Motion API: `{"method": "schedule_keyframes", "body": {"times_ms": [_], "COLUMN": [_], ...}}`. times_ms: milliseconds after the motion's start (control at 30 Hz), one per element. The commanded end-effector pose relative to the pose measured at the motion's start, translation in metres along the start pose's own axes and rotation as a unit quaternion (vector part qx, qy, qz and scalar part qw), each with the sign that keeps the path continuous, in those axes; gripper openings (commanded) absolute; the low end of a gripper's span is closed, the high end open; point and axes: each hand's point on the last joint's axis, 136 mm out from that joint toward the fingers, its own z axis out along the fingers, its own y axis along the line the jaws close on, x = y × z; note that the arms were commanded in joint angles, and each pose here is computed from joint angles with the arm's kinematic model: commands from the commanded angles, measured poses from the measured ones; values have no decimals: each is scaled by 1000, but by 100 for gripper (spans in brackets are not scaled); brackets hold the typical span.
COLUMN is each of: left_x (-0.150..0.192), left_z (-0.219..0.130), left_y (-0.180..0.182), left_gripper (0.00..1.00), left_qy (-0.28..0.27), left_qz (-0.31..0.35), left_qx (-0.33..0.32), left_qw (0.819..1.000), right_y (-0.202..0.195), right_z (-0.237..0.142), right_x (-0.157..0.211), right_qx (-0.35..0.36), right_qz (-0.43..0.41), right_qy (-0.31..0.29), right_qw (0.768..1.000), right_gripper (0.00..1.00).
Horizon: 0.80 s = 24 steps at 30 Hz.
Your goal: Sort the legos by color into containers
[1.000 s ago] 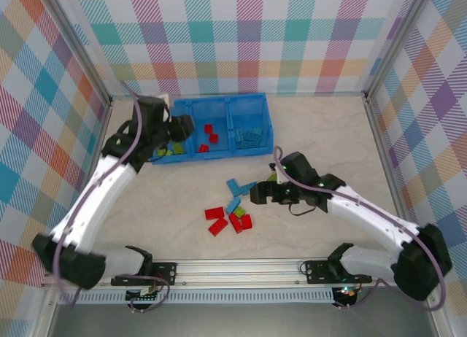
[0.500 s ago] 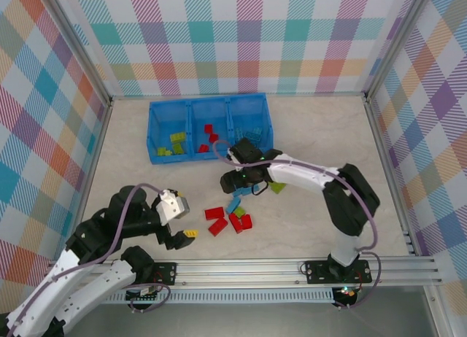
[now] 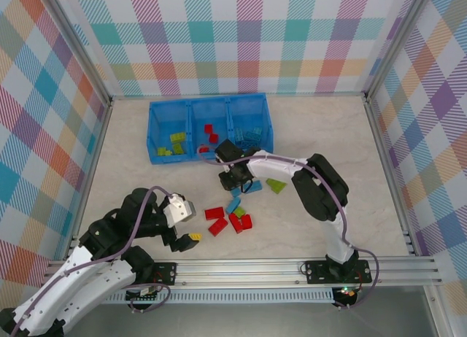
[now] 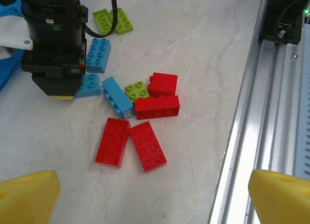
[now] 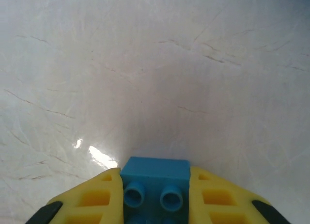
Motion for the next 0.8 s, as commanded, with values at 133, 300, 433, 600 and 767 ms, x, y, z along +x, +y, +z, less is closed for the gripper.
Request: {"method": "schedule_keyframes", "body": {"times_ms": [133,300,433,600,767], "left_x": [-18,-18,-14,-6,-1], "left_z": [7,5,7,12,18], "left_y": [19,30,39,49,56], "left_gripper": [100,100,100,100,100], "left_qy": [-57,-55,-37,-6,12], "left_qz": [2,-46,-81,-116,-146], "left_qx": [-48,-77,-94,-108,-112], "left_qw": [997,994,992,987,983], "right_y": [-14,-83,-113,-131,-133], "right_z": [-113,-145,-129,-107,-113], "right_x": [-68,-115,-143,-166,-178], "right_qx": [6,82,102,113,115], "right_qz": [21,61,61,63,53], "right_qy": [-199,-291,-296,-292,-294], "right_qw": [980,951,948,948,947], "right_gripper": [22,22,24,34,50]}}
